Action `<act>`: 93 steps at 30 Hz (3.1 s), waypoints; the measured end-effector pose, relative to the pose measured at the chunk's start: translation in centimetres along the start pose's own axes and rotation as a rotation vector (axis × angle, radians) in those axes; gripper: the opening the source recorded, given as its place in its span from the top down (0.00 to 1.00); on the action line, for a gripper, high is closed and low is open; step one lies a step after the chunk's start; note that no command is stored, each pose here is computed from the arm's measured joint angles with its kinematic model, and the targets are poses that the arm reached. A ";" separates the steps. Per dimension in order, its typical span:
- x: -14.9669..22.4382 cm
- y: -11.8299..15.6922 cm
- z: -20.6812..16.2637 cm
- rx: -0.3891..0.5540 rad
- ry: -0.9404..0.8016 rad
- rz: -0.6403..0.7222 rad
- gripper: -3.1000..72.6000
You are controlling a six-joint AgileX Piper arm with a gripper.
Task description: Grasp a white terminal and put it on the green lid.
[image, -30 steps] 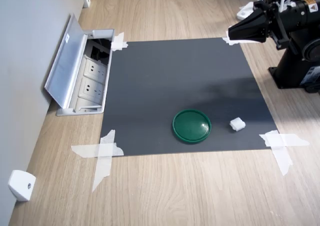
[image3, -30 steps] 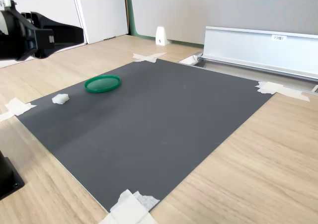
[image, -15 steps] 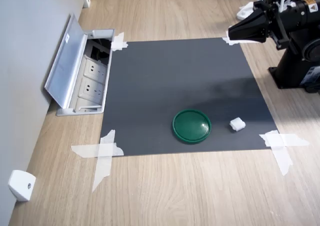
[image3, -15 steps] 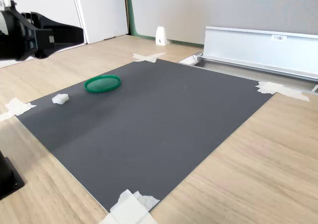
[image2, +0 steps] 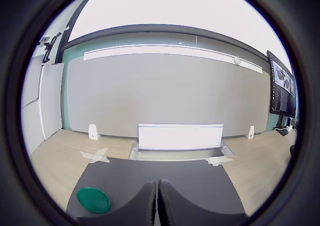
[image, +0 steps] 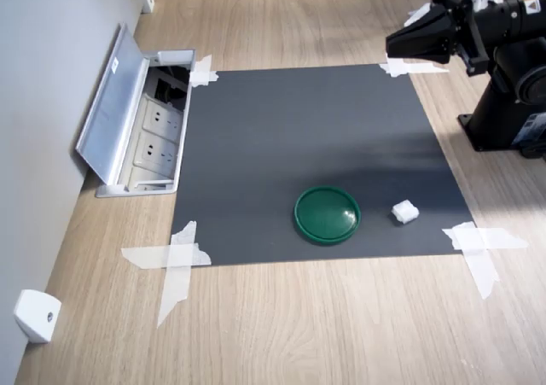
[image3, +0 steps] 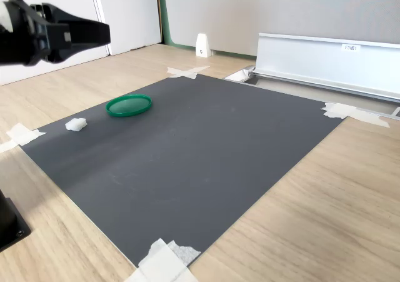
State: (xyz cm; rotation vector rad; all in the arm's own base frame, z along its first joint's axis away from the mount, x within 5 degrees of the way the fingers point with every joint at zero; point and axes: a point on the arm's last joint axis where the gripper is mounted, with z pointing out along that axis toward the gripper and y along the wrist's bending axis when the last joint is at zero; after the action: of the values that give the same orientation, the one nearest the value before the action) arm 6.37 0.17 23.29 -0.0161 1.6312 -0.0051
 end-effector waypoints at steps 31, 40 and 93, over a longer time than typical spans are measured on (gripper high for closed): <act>-10.4 6.1 4.8 -0.762 0.721 -0.473 0.97; -7.2 8.1 7.0 -1.007 0.909 -0.900 0.86; 2.3 13.8 11.6 -1.311 0.637 -1.533 0.12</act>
State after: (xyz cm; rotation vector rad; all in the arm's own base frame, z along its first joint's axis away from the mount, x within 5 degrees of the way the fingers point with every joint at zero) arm 17.69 14.04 20.07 -2.4058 1.5428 -0.1234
